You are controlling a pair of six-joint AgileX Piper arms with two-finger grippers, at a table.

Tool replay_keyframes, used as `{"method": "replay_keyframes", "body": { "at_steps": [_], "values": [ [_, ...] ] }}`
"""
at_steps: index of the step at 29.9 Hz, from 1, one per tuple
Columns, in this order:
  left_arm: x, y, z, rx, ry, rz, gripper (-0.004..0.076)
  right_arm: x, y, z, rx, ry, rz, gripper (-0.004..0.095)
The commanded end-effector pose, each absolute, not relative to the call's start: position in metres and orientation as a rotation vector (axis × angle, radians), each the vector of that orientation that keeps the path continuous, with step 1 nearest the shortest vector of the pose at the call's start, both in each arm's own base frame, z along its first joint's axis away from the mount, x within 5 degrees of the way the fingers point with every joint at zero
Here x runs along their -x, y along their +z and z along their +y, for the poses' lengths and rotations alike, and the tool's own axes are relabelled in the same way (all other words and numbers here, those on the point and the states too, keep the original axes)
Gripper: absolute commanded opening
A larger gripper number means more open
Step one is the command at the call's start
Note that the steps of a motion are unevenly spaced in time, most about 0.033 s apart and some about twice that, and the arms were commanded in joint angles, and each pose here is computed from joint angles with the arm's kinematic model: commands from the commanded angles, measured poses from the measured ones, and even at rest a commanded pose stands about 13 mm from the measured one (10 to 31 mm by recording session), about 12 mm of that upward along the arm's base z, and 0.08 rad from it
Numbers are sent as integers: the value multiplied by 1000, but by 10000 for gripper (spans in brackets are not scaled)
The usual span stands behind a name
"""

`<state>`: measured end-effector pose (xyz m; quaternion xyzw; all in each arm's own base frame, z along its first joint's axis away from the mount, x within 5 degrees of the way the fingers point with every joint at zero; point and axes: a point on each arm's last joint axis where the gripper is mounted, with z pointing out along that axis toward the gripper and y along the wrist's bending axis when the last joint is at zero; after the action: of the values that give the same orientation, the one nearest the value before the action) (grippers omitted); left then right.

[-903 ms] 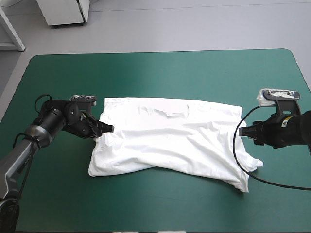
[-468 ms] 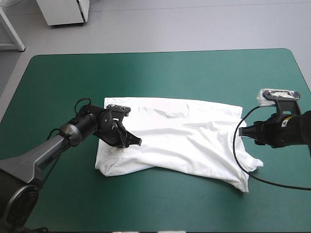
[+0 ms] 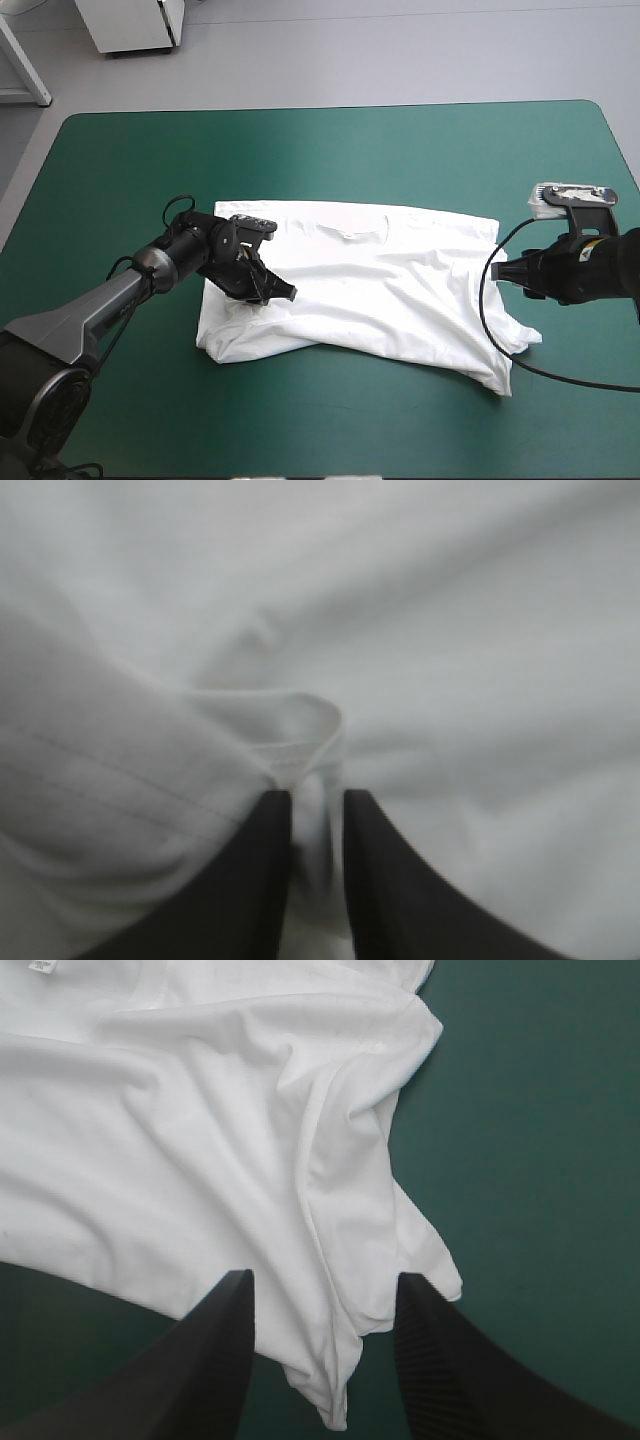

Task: Fold the cloth

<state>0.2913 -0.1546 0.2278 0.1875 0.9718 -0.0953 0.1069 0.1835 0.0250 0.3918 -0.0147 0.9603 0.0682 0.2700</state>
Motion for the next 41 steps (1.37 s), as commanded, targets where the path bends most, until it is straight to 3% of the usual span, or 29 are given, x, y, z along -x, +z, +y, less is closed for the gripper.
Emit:
{"method": "replay_keyframes", "body": {
  "at_steps": [1,7,10,15,20,26,32,41],
  "values": [
    [-290,257,-159,-573,-341,2797,267,-179,404,24,41,183,2541,418],
    [-291,268,-160,-592,-342,2810,437,-179,404,24,41,183,2541,418],
    [-287,271,-157,-612,-323,2836,472,-179,403,24,41,178,2541,418],
    [-282,284,-141,-497,-136,2845,471,-179,403,21,21,149,2542,419],
    [-268,308,-122,-397,-9,2770,471,-183,390,11,-52,5,2587,418],
    [-237,303,-103,-351,71,2822,470,-187,352,5,-113,-3,2719,420],
    [-213,294,-90,-289,78,2857,470,-191,324,-7,-231,19,2729,419],
    [-209,300,-89,-281,53,2822,470,-213,272,-9,-239,32,2849,420]
  ]
}}
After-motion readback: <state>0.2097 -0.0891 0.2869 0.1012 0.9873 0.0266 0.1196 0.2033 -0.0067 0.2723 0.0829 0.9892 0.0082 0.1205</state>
